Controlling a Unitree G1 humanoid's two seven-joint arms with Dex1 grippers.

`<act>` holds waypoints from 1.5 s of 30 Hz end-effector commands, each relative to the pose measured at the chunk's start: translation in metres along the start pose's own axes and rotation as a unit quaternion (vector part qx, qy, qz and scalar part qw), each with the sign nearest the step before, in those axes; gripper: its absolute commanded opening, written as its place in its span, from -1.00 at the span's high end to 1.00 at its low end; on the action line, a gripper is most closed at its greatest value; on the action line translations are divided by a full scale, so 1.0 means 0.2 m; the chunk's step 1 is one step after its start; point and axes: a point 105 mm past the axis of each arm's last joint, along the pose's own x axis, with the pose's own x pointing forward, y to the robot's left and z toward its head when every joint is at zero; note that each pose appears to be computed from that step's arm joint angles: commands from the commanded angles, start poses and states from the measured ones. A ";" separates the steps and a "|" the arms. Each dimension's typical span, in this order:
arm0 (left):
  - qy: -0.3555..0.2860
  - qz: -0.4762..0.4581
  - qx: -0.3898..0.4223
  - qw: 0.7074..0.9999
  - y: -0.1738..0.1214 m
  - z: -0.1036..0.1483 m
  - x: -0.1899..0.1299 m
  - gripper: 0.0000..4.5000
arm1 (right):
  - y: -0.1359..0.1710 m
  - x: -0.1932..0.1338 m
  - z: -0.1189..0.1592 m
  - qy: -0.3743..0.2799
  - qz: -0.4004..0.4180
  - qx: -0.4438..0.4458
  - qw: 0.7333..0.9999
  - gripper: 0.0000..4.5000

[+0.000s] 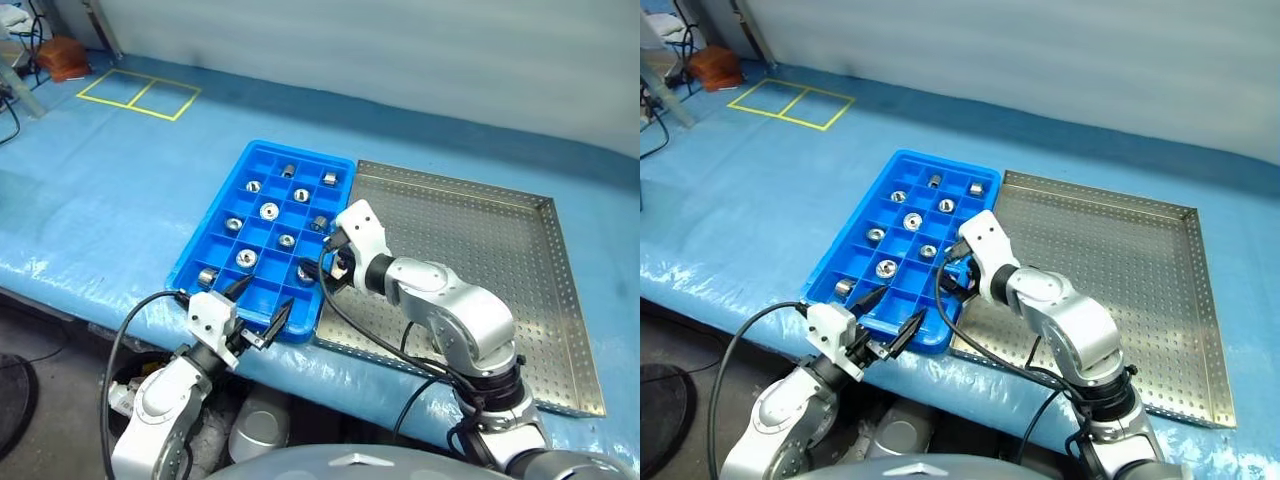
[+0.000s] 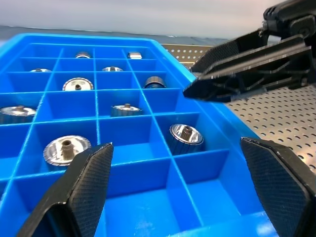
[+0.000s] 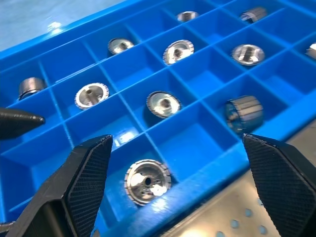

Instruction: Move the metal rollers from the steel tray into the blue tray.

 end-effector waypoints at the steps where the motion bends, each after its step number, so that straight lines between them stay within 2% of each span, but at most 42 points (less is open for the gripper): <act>1: -0.021 -0.042 0.017 0.999 -0.04 0.05 0.04 -1.00 | -0.09 -0.11 0.06 -0.034 -0.063 0.004 0.997 -0.99; 6: -0.022 -0.088 0.031 0.995 -0.06 0.05 0.10 -1.00 | -0.16 -0.21 0.00 -0.017 -0.121 0.023 0.992 -0.99; 13: -0.023 -0.131 0.026 0.991 -0.10 0.05 0.13 -1.00 | -0.14 -0.29 -0.13 0.027 -0.141 0.050 0.988 -0.99; 19: -0.016 -0.142 -0.006 0.990 -0.14 0.04 0.11 -1.00 | -0.12 -0.32 -0.18 0.049 -0.141 0.064 0.987 -0.99; 26: -0.006 -0.158 0.011 0.987 -0.14 0.05 0.07 -1.00 | -0.08 -0.32 -0.23 0.075 -0.124 0.073 0.987 -0.99; 30: 0.007 -0.187 0.037 0.982 -0.14 0.06 0.05 -1.00 | -0.08 -0.34 -0.33 0.119 -0.130 0.088 0.980 -0.99; 36: 0.017 -0.211 0.043 0.976 -0.13 0.06 0.03 -1.00 | -0.06 -0.35 -0.41 0.149 -0.127 0.108 0.975 -0.99; 45: -0.004 -0.209 0.048 0.977 -0.07 0.08 0.05 -1.00 | -0.08 -0.37 -0.50 0.182 -0.146 0.117 0.965 -0.99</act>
